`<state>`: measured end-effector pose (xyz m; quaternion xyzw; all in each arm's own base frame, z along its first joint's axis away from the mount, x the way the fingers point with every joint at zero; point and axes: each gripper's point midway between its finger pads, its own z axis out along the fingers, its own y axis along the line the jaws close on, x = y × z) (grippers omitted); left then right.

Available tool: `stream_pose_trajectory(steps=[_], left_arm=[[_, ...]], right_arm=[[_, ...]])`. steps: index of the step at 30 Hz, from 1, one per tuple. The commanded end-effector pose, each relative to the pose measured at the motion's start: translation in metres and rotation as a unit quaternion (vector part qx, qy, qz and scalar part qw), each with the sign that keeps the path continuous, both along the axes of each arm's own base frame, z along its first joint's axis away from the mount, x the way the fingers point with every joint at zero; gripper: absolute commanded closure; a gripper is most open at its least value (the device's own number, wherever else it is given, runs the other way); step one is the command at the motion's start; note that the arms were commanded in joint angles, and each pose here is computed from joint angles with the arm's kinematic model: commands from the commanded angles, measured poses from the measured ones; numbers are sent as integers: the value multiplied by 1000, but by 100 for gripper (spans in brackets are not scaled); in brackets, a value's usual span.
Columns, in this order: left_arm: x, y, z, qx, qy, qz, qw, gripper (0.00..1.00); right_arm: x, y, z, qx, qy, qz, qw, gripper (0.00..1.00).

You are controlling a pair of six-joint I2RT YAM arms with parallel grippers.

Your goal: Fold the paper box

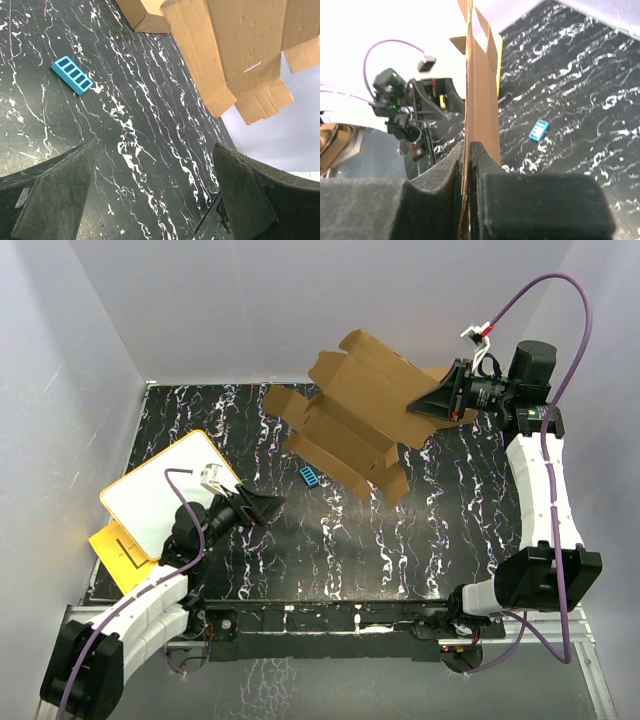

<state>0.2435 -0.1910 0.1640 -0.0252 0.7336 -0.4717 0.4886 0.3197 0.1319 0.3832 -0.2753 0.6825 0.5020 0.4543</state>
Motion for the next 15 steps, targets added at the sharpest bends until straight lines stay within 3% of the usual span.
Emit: stream_pose_trajectory(steps=[1, 8, 12, 15], left_arm=[[2, -6, 31, -45, -65, -16, 997, 3], [7, -21, 61, -58, -152, -59, 985, 9], [11, -29, 87, -65, -220, -75, 970, 20], [28, -30, 80, -41, -225, -58, 972, 27]], right_arm=[[-16, 5, 62, 36, -42, 26, 998, 92], [-19, 7, 87, 67, -25, 41, 997, 92], [-25, 8, 92, 82, -15, 46, 995, 92], [-30, 8, 97, 90, -20, 50, 994, 92]])
